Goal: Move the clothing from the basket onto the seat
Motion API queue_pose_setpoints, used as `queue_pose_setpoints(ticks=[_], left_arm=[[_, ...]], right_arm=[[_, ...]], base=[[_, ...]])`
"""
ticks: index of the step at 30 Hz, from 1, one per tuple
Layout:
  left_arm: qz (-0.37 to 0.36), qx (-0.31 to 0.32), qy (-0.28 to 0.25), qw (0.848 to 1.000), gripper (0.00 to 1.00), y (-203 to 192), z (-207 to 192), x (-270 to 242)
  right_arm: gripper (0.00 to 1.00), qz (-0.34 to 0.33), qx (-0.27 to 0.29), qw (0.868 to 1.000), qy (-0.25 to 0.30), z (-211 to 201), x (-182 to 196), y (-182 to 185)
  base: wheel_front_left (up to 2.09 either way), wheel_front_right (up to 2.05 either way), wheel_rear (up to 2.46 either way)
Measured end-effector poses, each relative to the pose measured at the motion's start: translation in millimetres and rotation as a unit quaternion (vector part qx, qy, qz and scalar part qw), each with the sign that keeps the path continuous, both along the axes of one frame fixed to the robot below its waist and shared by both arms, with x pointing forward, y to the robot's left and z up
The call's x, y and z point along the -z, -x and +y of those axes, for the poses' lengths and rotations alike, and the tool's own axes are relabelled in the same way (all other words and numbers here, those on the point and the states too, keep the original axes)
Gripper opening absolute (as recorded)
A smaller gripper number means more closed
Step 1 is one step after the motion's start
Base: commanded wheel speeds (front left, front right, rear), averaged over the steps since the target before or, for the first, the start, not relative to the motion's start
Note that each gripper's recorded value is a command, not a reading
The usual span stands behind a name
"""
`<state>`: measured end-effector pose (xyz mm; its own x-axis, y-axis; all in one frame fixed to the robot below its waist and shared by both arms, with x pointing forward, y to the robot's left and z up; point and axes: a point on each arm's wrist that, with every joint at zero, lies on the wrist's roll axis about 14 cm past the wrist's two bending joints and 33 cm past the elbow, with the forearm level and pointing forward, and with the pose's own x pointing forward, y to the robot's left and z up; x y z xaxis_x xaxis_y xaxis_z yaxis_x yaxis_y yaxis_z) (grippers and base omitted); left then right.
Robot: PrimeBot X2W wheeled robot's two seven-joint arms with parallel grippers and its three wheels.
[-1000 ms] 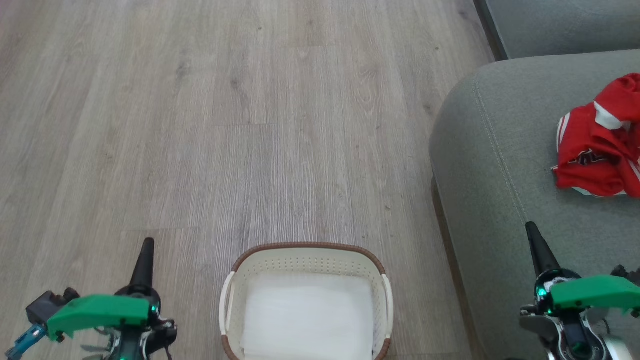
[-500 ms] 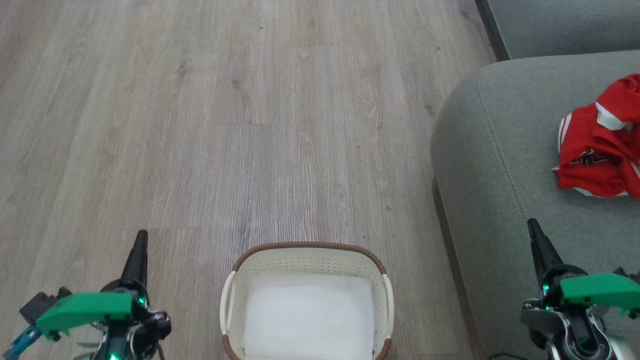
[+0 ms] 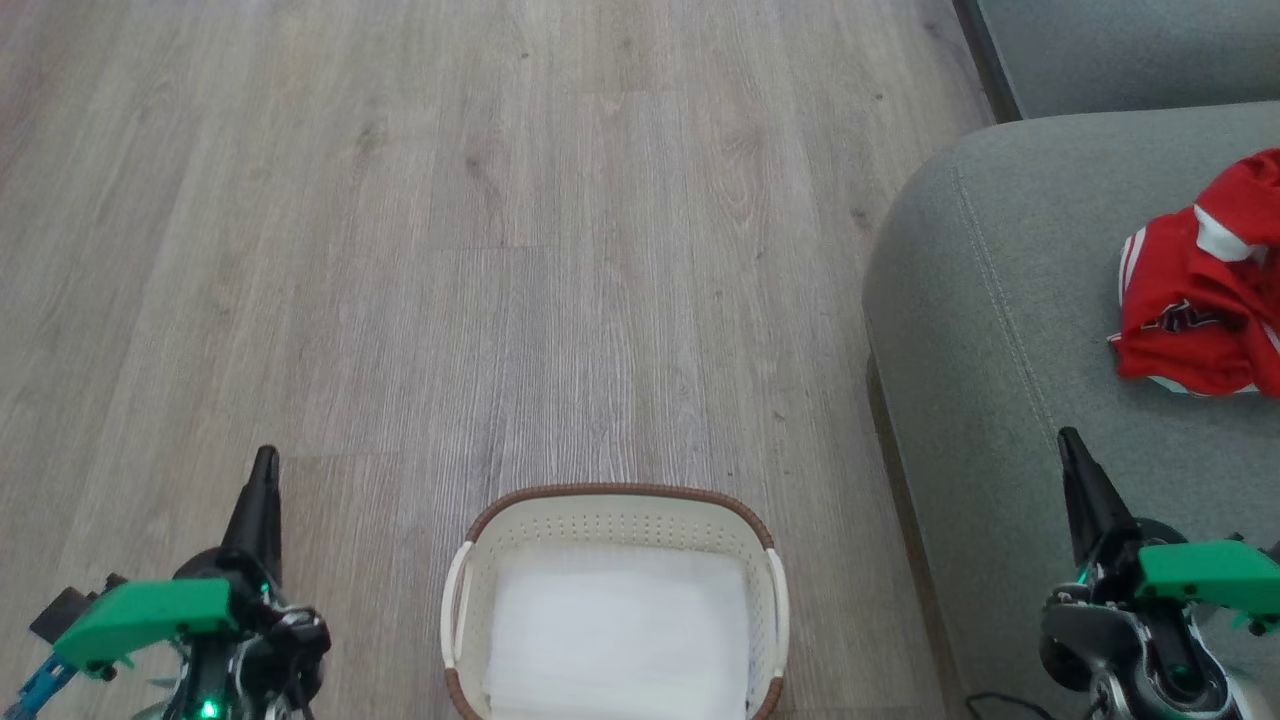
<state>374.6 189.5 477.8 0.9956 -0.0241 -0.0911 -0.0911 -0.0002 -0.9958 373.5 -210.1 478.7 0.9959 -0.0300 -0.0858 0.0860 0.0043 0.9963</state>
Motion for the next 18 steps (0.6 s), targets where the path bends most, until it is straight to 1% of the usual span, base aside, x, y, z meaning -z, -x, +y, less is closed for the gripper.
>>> queue_pose_setpoints(ticks=[18], left_arm=[[0.0,0.0,0.001,1.0,0.0,-0.2,-0.4,-0.2]], right_arm=[[0.0,0.0,0.001,1.0,-0.001,0.0,0.1,0.1]], base=[[0.0,0.0,0.0]])
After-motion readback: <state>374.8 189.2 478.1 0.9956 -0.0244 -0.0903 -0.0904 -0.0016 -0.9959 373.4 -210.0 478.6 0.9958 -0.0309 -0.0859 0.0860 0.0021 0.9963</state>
